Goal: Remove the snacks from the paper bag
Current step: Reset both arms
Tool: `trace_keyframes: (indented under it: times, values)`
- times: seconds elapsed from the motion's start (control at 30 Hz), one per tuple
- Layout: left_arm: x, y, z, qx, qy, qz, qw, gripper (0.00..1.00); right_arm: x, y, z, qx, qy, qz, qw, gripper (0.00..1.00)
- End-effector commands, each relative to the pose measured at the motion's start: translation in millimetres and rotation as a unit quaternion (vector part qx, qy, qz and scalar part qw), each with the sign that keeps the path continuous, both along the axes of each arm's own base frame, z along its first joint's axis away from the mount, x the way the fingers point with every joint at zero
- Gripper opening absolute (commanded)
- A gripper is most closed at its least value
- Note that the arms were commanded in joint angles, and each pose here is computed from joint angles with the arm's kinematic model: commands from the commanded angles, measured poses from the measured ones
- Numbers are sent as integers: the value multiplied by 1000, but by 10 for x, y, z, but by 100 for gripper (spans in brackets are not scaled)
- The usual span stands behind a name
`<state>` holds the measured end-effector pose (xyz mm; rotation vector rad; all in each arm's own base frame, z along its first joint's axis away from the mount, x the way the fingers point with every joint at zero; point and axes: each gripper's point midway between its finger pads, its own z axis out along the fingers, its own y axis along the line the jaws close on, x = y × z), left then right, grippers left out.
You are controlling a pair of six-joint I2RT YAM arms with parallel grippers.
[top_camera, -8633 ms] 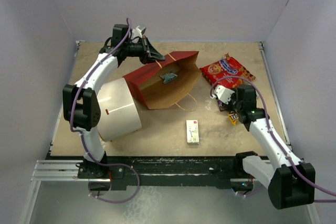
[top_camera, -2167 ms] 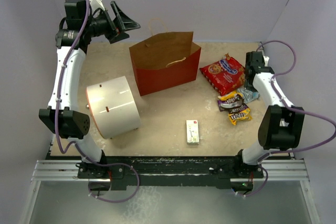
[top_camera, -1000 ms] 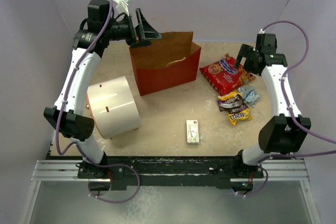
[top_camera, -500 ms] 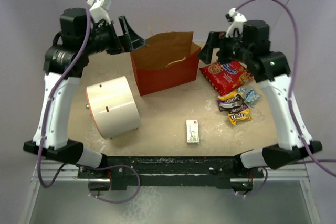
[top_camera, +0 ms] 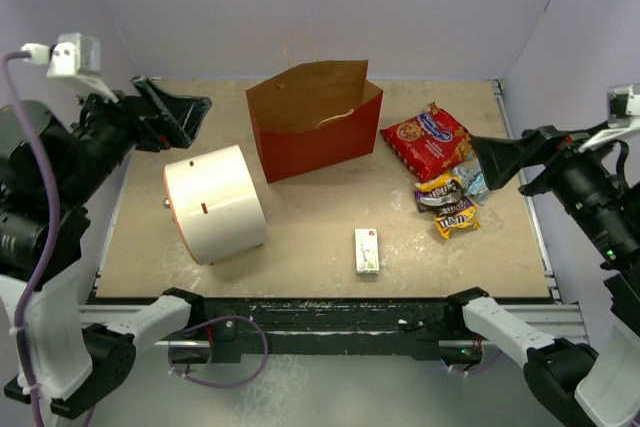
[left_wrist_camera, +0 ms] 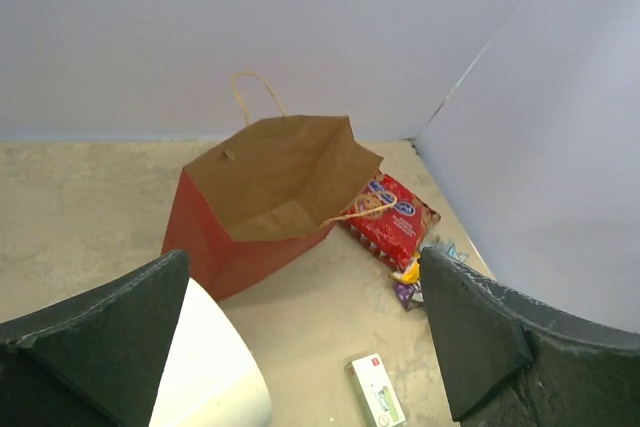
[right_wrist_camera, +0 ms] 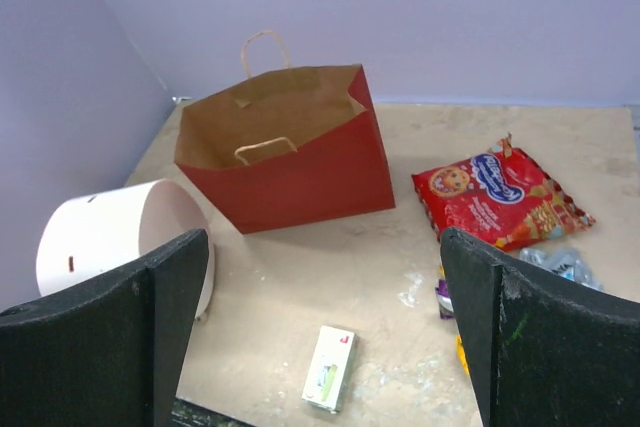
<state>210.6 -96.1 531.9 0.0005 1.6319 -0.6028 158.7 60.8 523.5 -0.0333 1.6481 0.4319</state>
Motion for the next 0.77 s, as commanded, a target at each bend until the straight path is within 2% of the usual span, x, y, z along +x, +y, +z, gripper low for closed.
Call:
trace_keyframes:
  times: [0.0, 0.17, 0.53, 0.7, 0.73]
  values:
    - [-47, 161, 82, -4, -15, 41, 999, 99, 99, -177, -235, -42, 52, -49, 997, 99]
    - [-129, 217, 44, 6, -10, 48, 999, 99, 140, -262, -302, -61, 69, -72, 993, 99]
    - [-115, 178, -50, 11, -1, 37, 999, 99, 208, -282, -157, -58, 39, -81, 994, 99]
    - [-94, 170, -64, 13, 1, 37, 999, 99, 162, -158, -82, -38, 21, -48, 998, 100]
    - [-88, 169, -65, 13, 1, 37, 999, 99, 167, -243, -59, -39, 17, -71, 997, 99]
